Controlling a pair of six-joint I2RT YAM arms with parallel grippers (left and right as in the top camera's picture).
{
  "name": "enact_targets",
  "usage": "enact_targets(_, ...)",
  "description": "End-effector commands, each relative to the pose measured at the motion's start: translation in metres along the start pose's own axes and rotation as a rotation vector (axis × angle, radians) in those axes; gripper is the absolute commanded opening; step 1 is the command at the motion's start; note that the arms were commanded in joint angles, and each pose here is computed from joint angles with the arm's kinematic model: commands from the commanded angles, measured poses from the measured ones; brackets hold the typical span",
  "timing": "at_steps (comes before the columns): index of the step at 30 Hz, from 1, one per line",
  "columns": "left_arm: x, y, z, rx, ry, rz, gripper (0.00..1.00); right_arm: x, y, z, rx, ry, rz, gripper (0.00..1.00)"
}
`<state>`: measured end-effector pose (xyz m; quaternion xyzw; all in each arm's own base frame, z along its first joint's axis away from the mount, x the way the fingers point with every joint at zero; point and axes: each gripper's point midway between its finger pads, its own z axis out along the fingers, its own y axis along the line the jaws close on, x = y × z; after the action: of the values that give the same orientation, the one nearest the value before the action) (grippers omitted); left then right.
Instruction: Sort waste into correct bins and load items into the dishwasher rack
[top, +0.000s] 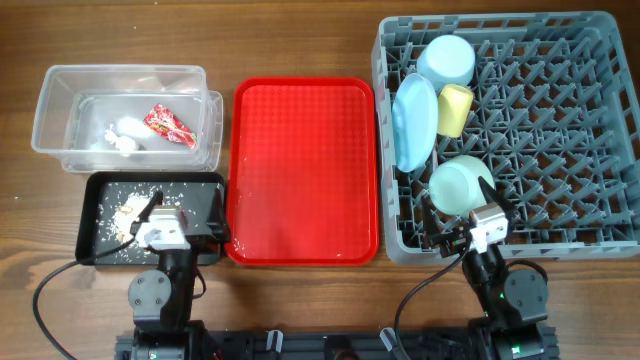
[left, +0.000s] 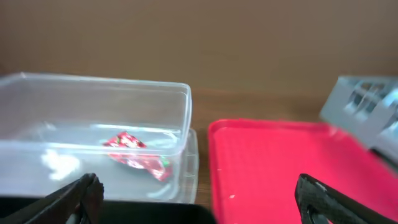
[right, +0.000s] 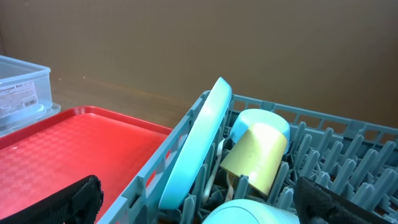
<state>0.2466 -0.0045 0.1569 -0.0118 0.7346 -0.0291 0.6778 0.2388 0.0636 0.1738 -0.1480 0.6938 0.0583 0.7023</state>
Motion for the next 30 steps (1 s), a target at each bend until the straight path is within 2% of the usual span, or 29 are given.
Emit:
enact_targets(1, 0.0005, 0.0018, -0.0005, -0.004, -0.003, 0.162, 1.0, -0.002, -0.0037, -0.0006, 0.02, -0.01, -0.004, 1.0)
enact_targets(30, -0.0008, 0.0103, -0.0009, -0.039, -0.006, 0.146, 1.0, -0.002, -0.0037, -0.0006, 0.02, -0.01, -0.005, 1.0)
